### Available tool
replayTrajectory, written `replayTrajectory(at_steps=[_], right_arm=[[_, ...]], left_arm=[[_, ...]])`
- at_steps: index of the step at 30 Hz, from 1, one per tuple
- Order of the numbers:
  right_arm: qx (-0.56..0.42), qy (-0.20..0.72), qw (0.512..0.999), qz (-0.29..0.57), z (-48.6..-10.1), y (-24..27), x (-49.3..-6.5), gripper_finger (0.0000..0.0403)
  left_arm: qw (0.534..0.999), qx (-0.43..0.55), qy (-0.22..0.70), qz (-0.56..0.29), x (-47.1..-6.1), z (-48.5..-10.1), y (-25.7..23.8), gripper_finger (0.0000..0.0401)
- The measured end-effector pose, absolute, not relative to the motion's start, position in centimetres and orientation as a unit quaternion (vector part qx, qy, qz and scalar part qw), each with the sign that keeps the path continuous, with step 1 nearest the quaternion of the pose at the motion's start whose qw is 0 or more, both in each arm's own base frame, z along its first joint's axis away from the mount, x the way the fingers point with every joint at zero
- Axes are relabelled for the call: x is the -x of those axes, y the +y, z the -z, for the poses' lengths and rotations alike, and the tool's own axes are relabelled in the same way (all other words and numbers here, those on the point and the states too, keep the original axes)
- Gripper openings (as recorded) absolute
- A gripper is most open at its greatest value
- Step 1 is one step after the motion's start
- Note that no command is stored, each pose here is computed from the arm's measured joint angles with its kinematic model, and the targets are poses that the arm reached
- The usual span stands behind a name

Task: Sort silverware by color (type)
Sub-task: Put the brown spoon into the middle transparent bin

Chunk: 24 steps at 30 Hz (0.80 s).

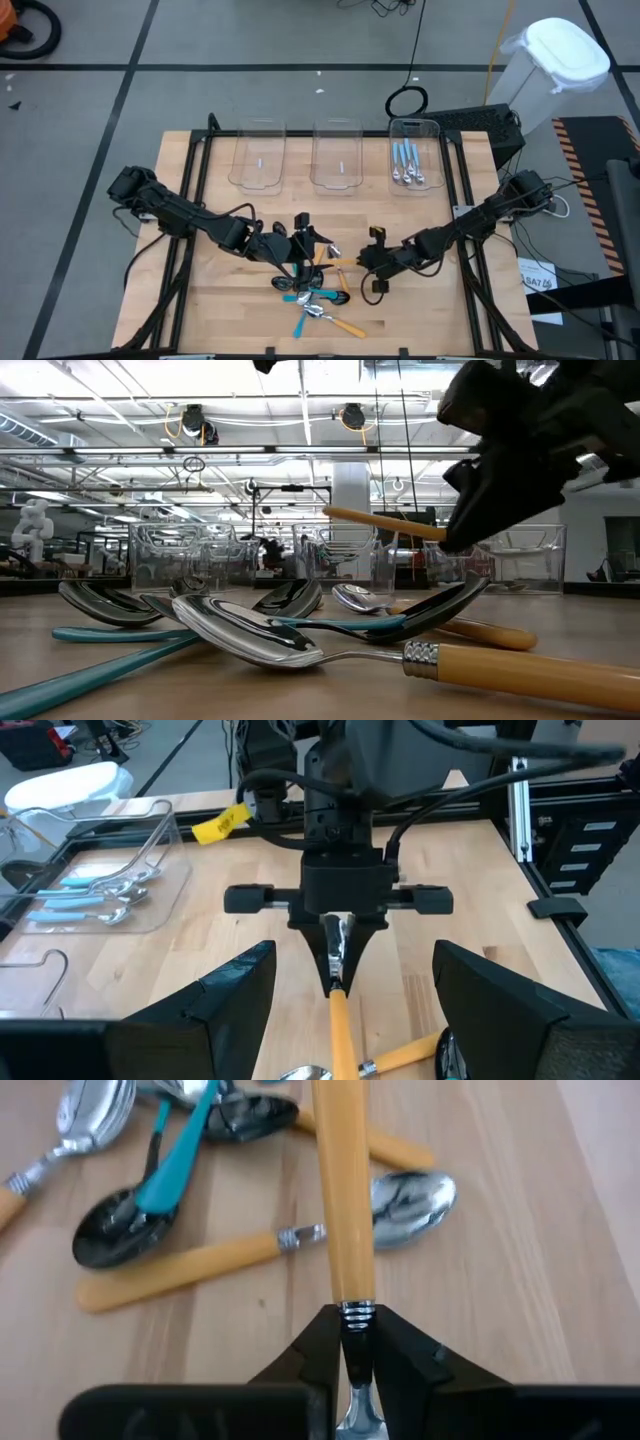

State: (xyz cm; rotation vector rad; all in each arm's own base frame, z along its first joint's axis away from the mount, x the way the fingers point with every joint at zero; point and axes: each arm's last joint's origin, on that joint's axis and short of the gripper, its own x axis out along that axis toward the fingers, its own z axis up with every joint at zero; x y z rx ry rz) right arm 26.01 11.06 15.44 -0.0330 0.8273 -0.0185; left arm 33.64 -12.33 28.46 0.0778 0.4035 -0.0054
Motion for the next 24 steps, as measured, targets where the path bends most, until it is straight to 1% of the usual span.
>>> replayTrajectory(at_steps=[11,24], right_arm=[[0.010,0.384,0.923,0.007,-16.49,11.39,-26.73,0.0038],[0.019,0.368,0.928,0.055,-16.59,11.16,-26.77,0.0038]], left_arm=[[0.979,-0.039,0.200,0.003,-33.64,-28.46,-12.33,0.0268],[0.979,-0.039,0.200,0.003,-33.64,-28.46,-12.34,0.0268]])
